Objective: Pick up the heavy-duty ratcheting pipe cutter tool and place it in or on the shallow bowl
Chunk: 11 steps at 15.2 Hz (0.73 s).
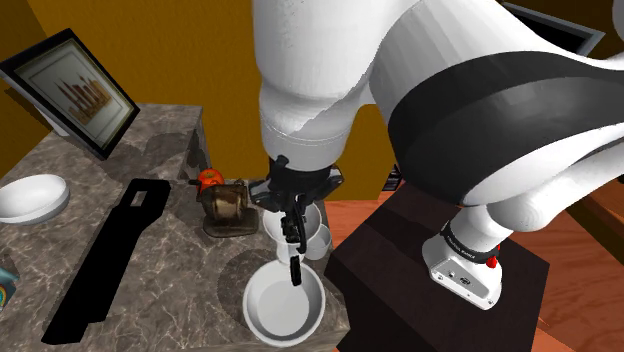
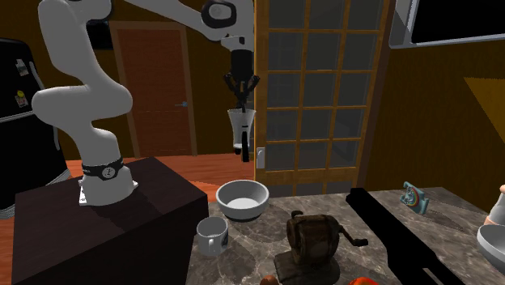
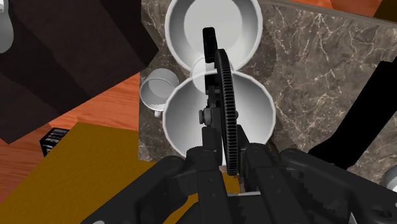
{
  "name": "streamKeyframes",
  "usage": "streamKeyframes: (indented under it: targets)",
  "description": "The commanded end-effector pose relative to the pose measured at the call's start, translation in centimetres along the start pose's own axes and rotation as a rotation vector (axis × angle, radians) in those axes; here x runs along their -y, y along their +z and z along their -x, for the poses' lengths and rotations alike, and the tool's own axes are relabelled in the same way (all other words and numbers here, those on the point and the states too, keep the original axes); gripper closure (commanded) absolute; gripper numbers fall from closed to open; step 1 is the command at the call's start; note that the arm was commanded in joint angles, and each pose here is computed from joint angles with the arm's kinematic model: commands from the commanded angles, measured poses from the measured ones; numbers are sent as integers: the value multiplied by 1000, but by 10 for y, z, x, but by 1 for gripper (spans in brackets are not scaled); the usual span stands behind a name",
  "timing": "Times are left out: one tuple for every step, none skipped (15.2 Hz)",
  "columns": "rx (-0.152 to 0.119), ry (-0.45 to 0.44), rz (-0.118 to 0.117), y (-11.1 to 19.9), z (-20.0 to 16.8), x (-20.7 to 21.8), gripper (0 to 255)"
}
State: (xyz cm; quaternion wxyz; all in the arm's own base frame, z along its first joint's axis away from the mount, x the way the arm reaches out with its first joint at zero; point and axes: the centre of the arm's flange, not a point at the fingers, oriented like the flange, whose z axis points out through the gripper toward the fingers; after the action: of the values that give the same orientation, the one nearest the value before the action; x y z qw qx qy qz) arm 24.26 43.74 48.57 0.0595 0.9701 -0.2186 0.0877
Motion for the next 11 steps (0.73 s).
streamKeyframes:
  targets:
    - [1, 1, 1, 3, 6, 0, 255]
    - [1, 1, 1, 8, 7, 0, 255]
    - [1, 1, 1, 13, 8, 1, 255]
    - [1, 1, 1, 19, 9, 1, 255]
    - [1, 1, 1, 24, 10, 2, 255]
    - [1, 1, 1, 29, 11, 2, 255]
    - [1, 1, 1, 34, 12, 3, 255]
    - [1, 1, 1, 39, 13, 3, 255]
    - [1, 1, 1, 44, 14, 3, 255]
    - [1, 1, 1, 50, 15, 4, 255]
    - [1, 1, 1, 55, 16, 4, 255]
